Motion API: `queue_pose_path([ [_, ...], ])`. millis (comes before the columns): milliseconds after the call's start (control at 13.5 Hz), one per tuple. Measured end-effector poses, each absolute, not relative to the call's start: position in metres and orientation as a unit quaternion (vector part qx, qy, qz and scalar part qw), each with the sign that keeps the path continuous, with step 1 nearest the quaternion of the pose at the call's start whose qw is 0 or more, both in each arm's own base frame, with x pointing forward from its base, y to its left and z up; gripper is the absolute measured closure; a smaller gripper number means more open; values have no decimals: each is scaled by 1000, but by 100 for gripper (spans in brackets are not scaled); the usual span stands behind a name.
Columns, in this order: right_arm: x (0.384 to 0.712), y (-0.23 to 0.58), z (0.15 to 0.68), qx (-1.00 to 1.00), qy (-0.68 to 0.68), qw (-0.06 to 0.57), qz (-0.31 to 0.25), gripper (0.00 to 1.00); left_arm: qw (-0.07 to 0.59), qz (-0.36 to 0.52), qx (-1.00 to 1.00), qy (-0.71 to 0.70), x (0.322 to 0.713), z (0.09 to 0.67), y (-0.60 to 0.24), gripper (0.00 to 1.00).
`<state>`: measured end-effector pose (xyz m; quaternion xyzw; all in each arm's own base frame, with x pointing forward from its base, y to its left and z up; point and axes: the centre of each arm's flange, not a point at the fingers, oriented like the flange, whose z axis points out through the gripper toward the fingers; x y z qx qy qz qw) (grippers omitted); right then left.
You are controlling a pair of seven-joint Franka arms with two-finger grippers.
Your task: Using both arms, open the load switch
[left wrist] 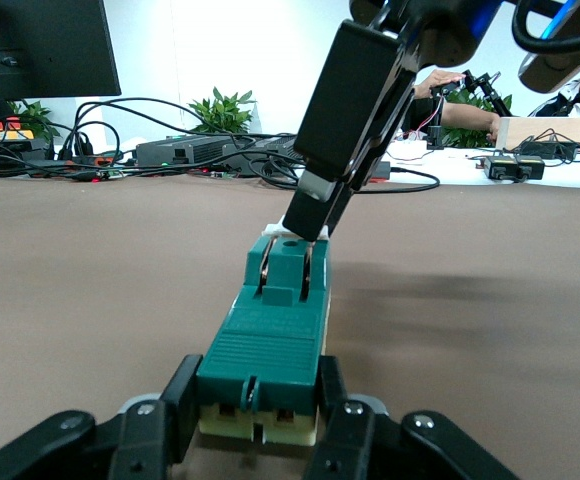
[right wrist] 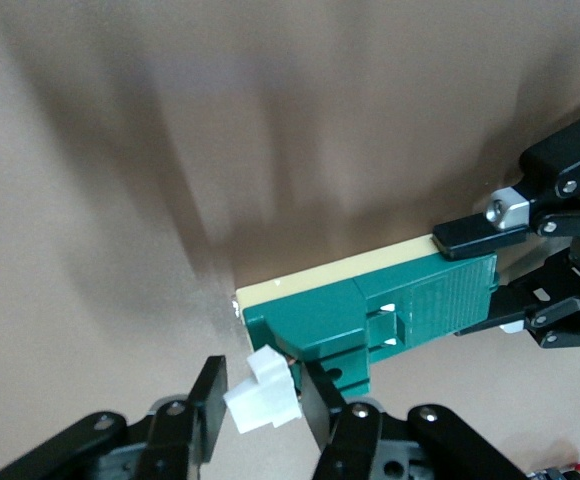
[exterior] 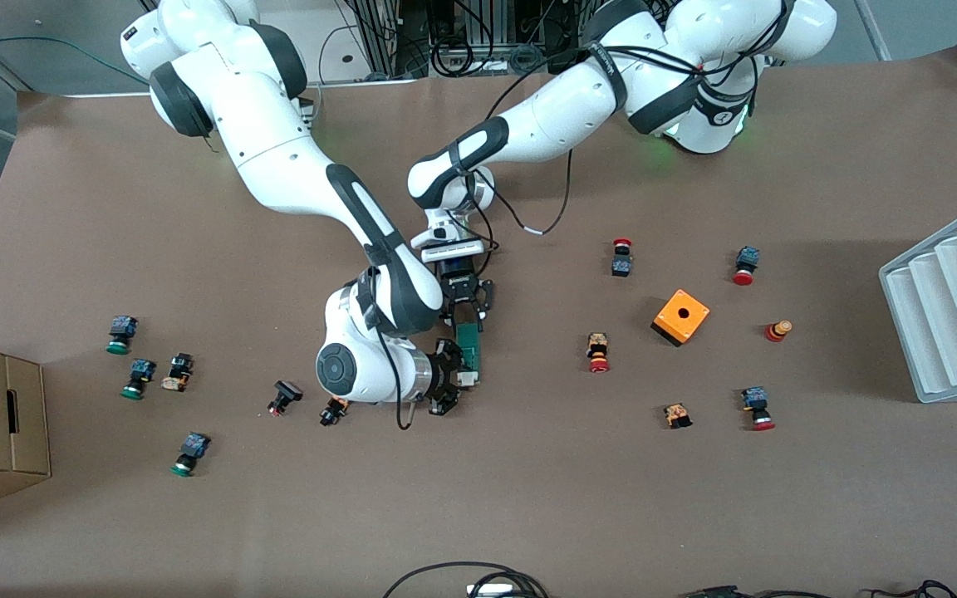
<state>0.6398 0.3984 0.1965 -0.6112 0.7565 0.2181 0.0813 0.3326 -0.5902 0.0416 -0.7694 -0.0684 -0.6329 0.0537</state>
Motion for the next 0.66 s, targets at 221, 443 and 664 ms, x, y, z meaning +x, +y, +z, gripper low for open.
queue_pose_path([
  [221,640,398,197,-610,757,83,217,65,54,-633,-769,-68,333,42,-590,49],
  [443,640,399,198,-606,761,83,218,68,54,-633,-769,-69,333,42,-590,49],
  [664,640,399,198,-600,766,82,218,69,53,-633,-769,-69,333,42,-590,49],
])
